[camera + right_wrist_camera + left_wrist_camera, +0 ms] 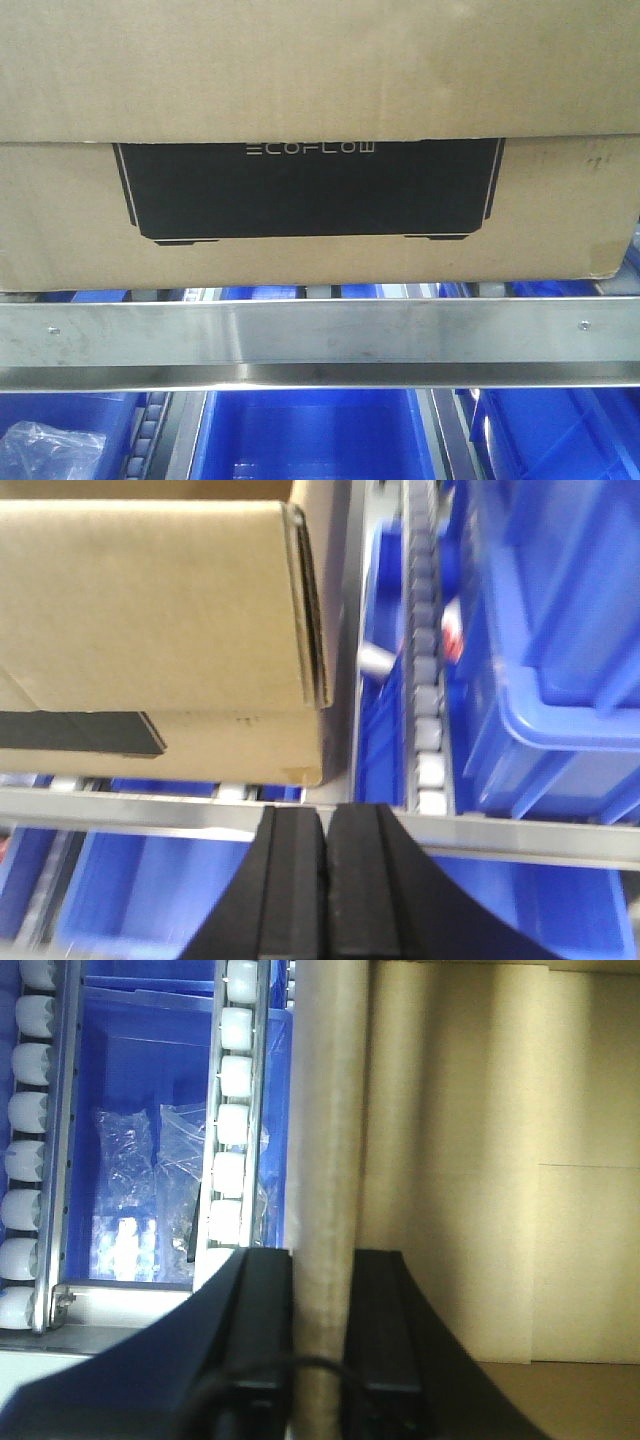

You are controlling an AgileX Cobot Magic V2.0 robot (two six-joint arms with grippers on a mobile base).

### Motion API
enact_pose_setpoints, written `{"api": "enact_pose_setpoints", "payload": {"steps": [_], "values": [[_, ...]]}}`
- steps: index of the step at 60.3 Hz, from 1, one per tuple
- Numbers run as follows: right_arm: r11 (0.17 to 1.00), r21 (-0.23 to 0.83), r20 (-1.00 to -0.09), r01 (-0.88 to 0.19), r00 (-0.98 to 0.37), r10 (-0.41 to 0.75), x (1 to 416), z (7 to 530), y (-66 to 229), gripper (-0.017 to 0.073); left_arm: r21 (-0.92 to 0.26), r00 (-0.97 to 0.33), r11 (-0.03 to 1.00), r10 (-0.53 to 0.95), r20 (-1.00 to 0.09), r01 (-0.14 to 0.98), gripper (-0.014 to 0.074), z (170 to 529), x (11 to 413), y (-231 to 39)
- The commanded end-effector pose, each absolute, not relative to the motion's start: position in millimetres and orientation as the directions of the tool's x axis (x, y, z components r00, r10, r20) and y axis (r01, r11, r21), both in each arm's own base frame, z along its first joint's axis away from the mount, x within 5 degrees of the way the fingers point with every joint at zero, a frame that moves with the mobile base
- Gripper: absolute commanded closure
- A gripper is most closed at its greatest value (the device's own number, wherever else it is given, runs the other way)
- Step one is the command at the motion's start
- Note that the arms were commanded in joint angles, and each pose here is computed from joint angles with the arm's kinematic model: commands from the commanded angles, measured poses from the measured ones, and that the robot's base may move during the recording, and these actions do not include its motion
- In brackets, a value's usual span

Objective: Grab box from left shelf to table start
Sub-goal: 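Close both grippers on the box side walls to clamp it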

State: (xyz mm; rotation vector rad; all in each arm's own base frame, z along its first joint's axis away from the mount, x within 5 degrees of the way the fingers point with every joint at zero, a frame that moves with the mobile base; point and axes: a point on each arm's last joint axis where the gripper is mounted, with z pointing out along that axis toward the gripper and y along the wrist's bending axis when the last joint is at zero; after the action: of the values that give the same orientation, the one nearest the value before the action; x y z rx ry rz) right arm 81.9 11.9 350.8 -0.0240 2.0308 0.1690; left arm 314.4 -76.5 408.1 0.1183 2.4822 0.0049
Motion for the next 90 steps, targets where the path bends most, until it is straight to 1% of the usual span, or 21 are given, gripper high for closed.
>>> {"api": "enact_pose_setpoints", "payload": {"steps": [1,4,10,13,15,18,25,34,50,59,71,79,90], "values": [[0.989,0.117,-0.908,-0.087,-0.413,0.071,97.8,379.2,11.7,0.0463,-0.005,-0.736,0.996,0.066,-0.674,0.094,0.0679,424.7,310.3,-78.2],[0.99,0.111,-0.897,-0.085,-0.437,0.063,104.9,386.3,11.6,0.0385,-0.005,-0.736,0.996,0.066,-0.674,0.094,0.0679,424.7,310.3,-78.2],[0.991,0.119,-0.889,-0.066,-0.452,0.076,116.5,400.9,10.5,0.0165,-0.005,-0.736,0.996,0.066,-0.674,0.094,0.0679,424.7,310.3,-78.2],[0.991,0.124,-0.888,-0.054,-0.452,0.087,120.1,407.3,9.8,0.0082,-0.005,-0.736,0.996,0.066,-0.674,0.094,0.0679,424.7,310.3,-78.2],[0.99,0.129,-0.888,-0.046,-0.451,0.095,121.9,411.6,9.4,0.0041,-0.005,-0.736,0.996,0.066,-0.674,0.094,0.0679,424.7,310.3,-78.2],[0.992,0.121,-0.889,-0.041,-0.448,0.09,123.5,417.5,8.6,0.0013,-0.005,-0.736,0.996,0.066,-0.674,0.094,0.0679,424.7,310.3,-78.2],[0.992,0.122,-0.882,-0.016,-0.459,0.101,126.0,426.9,7.4,0.0017,-0.005,-0.736,0.996,0.066,-0.674,0.094,0.0679,424.7,310.3,-78.2],[0.984,0.179,-0.86,0.011,-0.483,0.162,133.6,434.1,10.4,0.0017,-0.005,-0.736,0.996,0.066,-0.674,0.094,0.0679,424.7,310.3,-78.2],[0.978,0.207,-0.846,0.017,-0.499,0.188,159.0,452.2,18.5,0.0017,-0.005,-0.736,0.996,0.066,-0.674,0.094,0.0679,424.7,310.3,-78.2],[0.98,0.196,-0.819,0.03,-0.544,0.181,186.4,458.9,21.7,0.0017,-0.005,-0.736,0.996,0.066,-0.674,0.094,0.0679,424.7,310.3,-78.2],[0.99,0.141,-0.8,0.006,-0.589,0.117,237.2,466.5,28.3,0.0017,-0.005,-0.736,0.996,0.066,-0.674,0.094,0.0679,424.7,310.3,-78.2],[0.993,0.119,-0.772,-0.015,-0.63,0.083,264.9,461.4,33.0,0.0017,-0.005,-0.736,0.996,0.066,-0.674,0.094,0.0679,424.7,310.3,-78.2],[0.993,0.114,-0.755,-0.013,-0.652,0.078,293.7,454.3,32.7,0.0017,-0.005,-0.736,0.996,0.066,-0.674,0.094,0.0679,424.7,310.3,-78.2]]}}
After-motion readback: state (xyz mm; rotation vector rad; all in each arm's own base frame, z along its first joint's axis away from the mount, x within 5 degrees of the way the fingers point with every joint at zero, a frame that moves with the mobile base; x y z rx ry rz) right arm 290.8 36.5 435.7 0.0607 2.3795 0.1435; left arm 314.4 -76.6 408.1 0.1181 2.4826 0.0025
